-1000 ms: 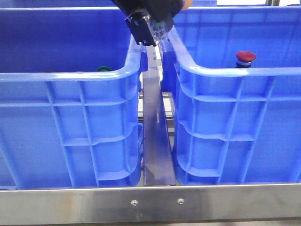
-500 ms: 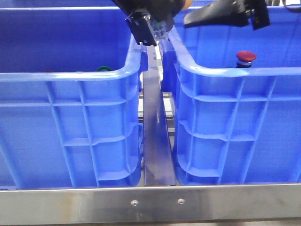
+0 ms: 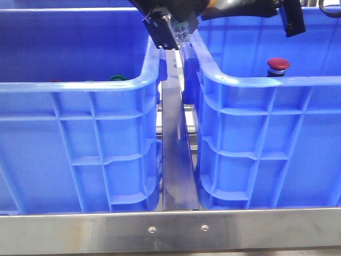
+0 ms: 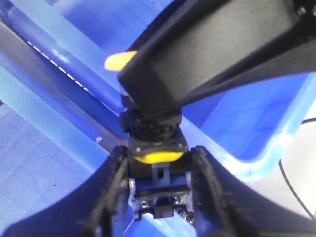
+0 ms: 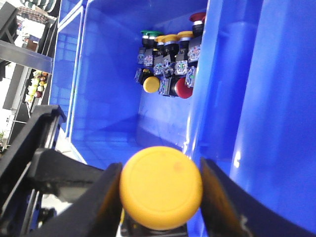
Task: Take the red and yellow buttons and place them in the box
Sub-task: 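Grasp the yellow button cap with the right gripper, release with left, then carry the yellow button into the other bin and open the right gripper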
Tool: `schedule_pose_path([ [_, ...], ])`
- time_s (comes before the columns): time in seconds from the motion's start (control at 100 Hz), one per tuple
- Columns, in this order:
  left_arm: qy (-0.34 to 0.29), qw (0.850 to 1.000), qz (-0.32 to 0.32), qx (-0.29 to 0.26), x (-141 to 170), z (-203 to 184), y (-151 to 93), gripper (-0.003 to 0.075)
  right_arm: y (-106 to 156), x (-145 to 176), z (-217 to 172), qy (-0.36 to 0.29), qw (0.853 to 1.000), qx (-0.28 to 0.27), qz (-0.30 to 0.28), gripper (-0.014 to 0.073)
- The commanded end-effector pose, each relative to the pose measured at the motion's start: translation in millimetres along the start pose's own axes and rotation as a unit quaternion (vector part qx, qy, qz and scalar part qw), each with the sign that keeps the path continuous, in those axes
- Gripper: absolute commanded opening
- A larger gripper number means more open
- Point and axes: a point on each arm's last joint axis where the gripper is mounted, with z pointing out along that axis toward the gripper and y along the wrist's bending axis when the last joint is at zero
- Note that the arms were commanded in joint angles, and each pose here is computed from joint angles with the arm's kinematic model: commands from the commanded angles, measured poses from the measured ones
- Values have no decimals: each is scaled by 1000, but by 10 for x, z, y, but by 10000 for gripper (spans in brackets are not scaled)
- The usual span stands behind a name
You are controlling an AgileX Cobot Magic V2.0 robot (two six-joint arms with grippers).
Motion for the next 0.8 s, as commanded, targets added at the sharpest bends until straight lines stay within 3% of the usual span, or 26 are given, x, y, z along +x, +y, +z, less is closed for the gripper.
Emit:
schedule_pose_path([
  [0.0, -56, 998, 0, 17, -96, -235, -80, 322, 211, -88, -98, -27, 999, -42, -10, 133],
  [0.08, -56, 998, 0, 17, -96, -235, -80, 492, 201, -99, -107, -30, 999, -40, -13, 133],
  [0.15, -56, 998, 0, 17, -96, -235, -80, 586, 177, -124, -139, -37, 999, -36, -11, 133],
  [0.27, -56, 998, 0, 17, -96, -235, -80, 606, 121, -210, -288, -66, 997, -23, -19, 133],
  [0.41, -57, 998, -4, 22, -97, -236, -89, 606, 89, -339, -622, -131, 988, 10, -84, 128],
  [0.56, -57, 998, -4, 22, -97, -236, -89, 606, 2, -470, -1036, -217, 953, 116, -175, 128],
  [0.79, -57, 998, -4, 22, -97, -236, -89, 606, -307, -517, -1304, -276, 877, 297, -258, 128],
])
